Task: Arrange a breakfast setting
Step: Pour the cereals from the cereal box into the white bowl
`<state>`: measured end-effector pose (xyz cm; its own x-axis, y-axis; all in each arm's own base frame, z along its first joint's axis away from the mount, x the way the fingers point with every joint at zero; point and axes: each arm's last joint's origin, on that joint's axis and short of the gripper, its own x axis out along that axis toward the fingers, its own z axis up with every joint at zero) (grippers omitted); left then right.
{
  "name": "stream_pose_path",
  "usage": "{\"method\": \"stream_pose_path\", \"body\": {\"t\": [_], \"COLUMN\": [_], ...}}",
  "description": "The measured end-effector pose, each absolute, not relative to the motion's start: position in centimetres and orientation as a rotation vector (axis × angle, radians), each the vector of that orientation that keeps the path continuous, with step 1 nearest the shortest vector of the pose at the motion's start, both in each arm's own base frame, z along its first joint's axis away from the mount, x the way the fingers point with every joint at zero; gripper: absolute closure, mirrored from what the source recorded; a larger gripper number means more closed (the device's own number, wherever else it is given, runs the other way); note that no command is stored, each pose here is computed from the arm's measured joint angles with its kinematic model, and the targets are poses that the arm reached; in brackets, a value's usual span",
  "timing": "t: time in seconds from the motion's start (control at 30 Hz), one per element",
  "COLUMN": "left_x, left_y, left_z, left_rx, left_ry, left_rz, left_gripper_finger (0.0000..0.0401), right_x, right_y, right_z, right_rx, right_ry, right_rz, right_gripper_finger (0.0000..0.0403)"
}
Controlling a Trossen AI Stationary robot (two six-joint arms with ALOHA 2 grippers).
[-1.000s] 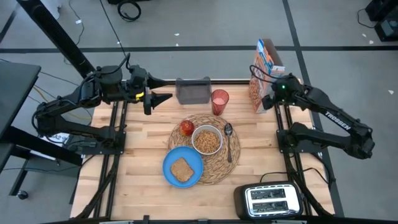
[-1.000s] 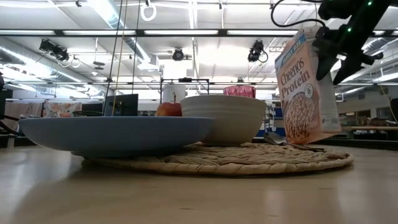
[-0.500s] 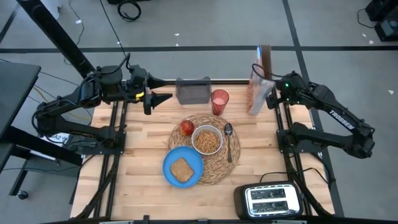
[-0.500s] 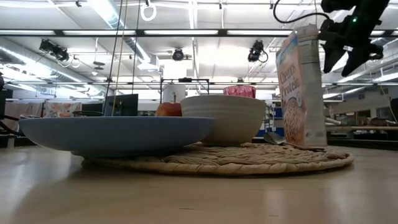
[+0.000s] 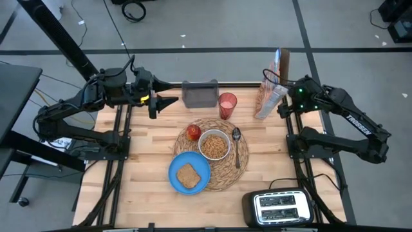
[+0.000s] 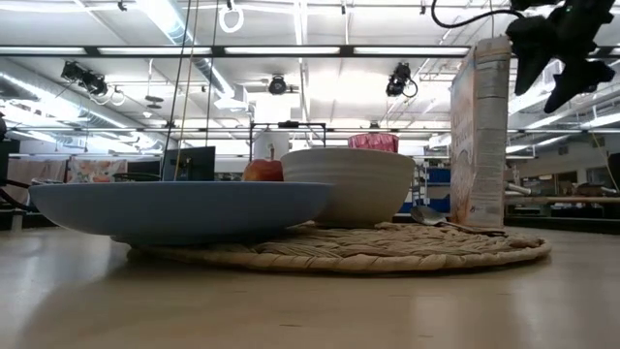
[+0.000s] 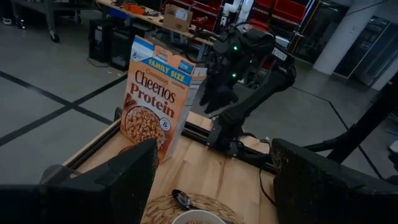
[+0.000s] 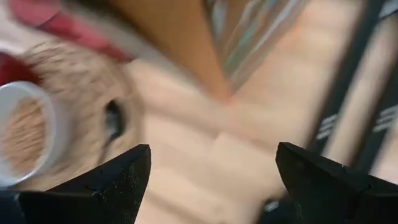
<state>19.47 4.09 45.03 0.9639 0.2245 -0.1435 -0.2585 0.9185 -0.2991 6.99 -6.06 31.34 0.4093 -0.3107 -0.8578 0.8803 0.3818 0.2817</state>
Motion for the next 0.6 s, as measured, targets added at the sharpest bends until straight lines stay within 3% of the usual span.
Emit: {"method": "stream_pose_path", "body": {"t": [0.23,0.43,0.6], "left_x": [19.5,19.5,19.5], "left_y": [4.1,3.9,3.8], "left_z": [45.0,45.0,45.0], "left_rx": [-0.314,-0.313,-0.314], "left_ry": [0.108,0.111,0.111], "left_rz": [0.248,0.237,0.235], "left_gripper_finger": [0.0081,0.0081,0.0081], "right_x": [8.8,9.7,9.5], "right_y": [-5.2,-5.1,-5.3], "right_z": [30.3,29.2,29.2], "right_rx": [0.988,0.989,0.858], "right_ry": [0.681,0.505,0.461], "right_rz": [-0.704,-0.864,-1.014], "right_gripper_finger": [0.0055,0.0055,0.0055]}}
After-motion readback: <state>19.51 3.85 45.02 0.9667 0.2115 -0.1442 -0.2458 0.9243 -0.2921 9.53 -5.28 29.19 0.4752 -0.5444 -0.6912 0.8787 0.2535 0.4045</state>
